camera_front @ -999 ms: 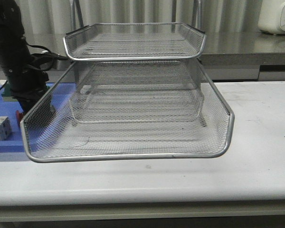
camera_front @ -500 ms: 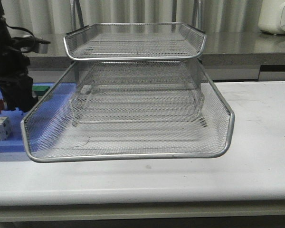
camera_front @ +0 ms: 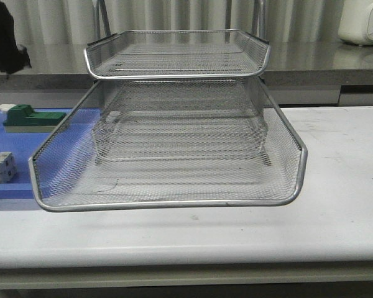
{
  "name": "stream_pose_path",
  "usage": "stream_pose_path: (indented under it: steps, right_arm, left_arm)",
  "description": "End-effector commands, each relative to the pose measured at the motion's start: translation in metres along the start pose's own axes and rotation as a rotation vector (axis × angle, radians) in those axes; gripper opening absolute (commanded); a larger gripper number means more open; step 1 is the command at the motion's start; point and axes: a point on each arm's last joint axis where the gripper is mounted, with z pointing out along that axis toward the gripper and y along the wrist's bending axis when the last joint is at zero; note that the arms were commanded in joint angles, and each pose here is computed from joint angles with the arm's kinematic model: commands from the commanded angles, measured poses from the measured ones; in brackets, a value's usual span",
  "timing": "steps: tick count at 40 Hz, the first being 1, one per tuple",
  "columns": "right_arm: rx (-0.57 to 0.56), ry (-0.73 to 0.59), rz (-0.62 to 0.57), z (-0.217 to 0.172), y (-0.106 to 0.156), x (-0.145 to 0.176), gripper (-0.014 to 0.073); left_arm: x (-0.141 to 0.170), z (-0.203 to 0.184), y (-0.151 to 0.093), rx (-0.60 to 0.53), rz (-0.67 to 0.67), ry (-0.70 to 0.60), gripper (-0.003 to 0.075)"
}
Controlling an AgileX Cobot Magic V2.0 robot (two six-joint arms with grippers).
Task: Place button on rack with both arms
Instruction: 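Lift the red button with the left gripper and carry it over the pulled-out tray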
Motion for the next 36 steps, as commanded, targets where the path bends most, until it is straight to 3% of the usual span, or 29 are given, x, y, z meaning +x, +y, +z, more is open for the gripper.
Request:
stream_pose_path:
  steps: [1, 8, 27, 36]
  right_arm:
    - [0.029, -0.073, 0.008, -0.002, -0.003, -0.013, -0.0059]
    - [0.029, -0.073, 0.008, -0.002, -0.003, -0.013, -0.0059]
    - [0.029, -0.073, 0.008, -0.002, -0.003, -0.013, -0.0059]
    - [0.029, -0.073, 0.008, -0.002, -0.003, -0.013, -0.0059]
  left_arm:
    - [-0.005, -0.053, -0.019, -0.012, -0.002, -0.123, 0.0002]
    - [-0.012, -0.080, -0.051, 0.008, 0.065, -0.177, 0.0002]
    - [-0.064, -0.064, -0.202, 0.185, 0.438, -0.259, 0.0002]
    - [-0.072, -0.029, -0.226, 0.242, 0.486, -0.188, 0.0002]
